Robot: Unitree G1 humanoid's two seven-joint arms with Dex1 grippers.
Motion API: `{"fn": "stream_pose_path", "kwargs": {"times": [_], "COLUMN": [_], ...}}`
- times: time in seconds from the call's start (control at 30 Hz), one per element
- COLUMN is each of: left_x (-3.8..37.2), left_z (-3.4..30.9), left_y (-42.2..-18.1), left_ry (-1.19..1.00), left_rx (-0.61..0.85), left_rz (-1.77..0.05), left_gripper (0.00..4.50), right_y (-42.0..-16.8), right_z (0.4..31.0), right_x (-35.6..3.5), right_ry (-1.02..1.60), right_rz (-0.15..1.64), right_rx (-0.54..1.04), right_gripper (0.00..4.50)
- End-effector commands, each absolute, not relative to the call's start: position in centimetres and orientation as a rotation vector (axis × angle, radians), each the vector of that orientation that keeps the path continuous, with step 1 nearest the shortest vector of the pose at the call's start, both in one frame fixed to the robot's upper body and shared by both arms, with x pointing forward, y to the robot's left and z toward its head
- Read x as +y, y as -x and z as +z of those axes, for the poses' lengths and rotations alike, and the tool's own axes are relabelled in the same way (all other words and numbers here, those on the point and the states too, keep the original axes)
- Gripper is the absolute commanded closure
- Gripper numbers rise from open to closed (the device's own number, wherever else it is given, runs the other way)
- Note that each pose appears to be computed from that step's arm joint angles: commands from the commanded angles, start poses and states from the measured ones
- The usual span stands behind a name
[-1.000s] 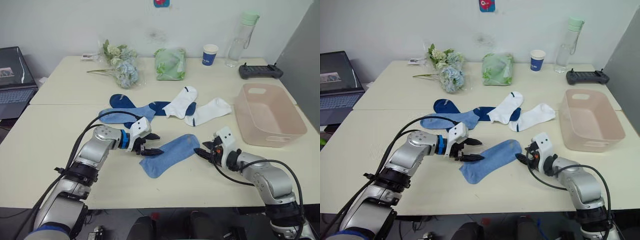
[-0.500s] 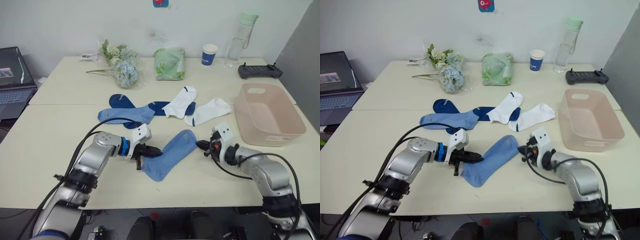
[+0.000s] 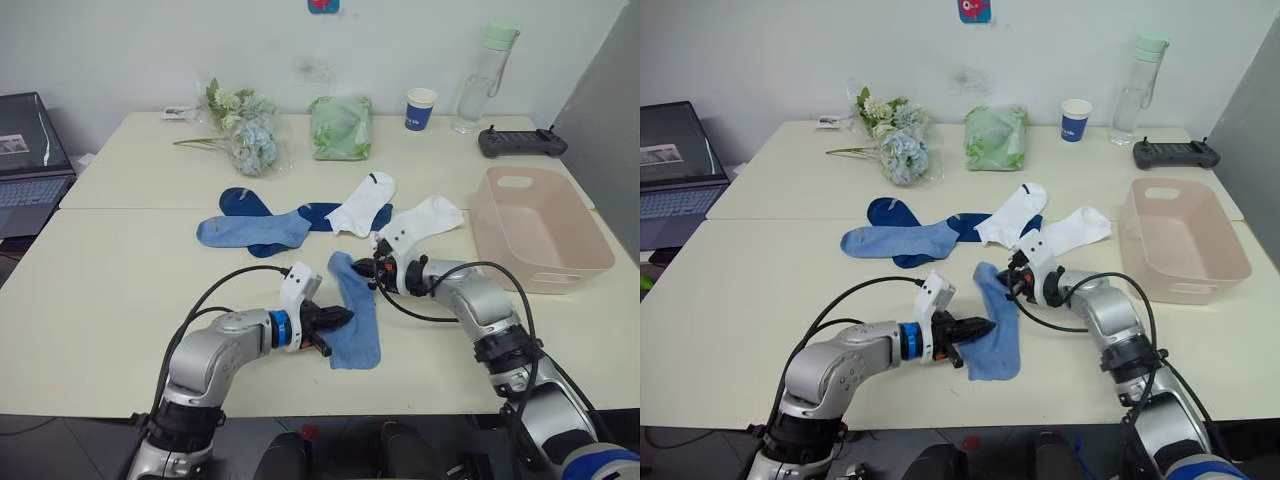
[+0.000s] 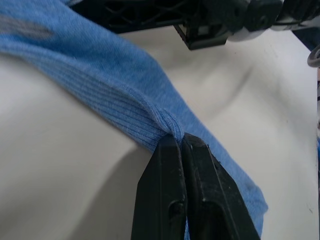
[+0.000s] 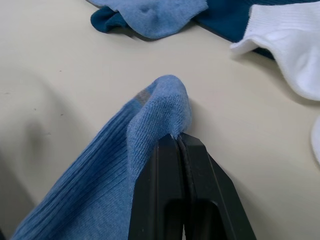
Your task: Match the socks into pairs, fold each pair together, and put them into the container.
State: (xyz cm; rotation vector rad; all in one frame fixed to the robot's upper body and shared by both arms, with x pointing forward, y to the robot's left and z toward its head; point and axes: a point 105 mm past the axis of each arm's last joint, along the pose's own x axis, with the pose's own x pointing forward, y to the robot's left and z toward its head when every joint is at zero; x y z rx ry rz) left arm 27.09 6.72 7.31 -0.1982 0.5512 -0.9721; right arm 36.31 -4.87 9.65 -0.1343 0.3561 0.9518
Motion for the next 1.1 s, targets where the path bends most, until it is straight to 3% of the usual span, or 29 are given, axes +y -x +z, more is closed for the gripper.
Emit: {"fn": "stream_pose_path", "kwargs": {"times": [0.03,0.07,0.17,0.33,0.43,0.47,0.67,0.9,1.0,1.1], "left_x": [6.5,6.5,6.8,10.1,12.3,12.9,13.3,10.7,10.2,10.2], "left_z": [8.6,8.6,8.6,10.1,11.9,12.3,12.6,10.7,9.6,9.3], "left_y": [-26.8,-26.6,-26.2,-26.7,-28.4,-29.2,-35.0,-38.4,-38.3,-38.0], "left_ry": [0.233,0.234,0.228,0.108,0.011,-0.005,-0.113,-0.183,-0.203,-0.2], "left_rx": [0.498,0.498,0.5,0.453,0.377,0.355,0.285,0.303,0.342,0.348], "left_rz": [-0.972,-0.972,-0.986,-0.974,-0.967,-0.958,-0.919,-0.955,-0.984,-0.998], "left_gripper": [4.46,4.27,3.57,2.05,1.13,1.08,1.08,1.08,1.08,1.95], "right_y": [-36.5,-36.5,-36.6,-35.7,-33.4,-32.4,-27.4,-25.6,-25.4,-25.1], "right_z": [11.4,11.5,11.7,12.6,12.8,12.6,10.7,7.9,7.4,7.3], "right_x": [-3.9,-3.9,-4.3,-6.9,-8.2,-8.5,-9.5,-8.8,-8.7,-8.7], "right_ry": [0.16,0.163,0.171,0.173,0.173,0.18,0.203,0.198,0.186,0.163], "right_rz": [1.0,0.999,0.982,0.956,1.018,1.052,1.169,1.149,1.133,1.127], "right_rx": [0.279,0.273,0.255,0.232,0.255,0.271,0.394,0.496,0.517,0.528], "right_gripper": [4.5,4.5,3.89,2.18,1.16,0.79,0.79,0.79,1.37,2.37]}}
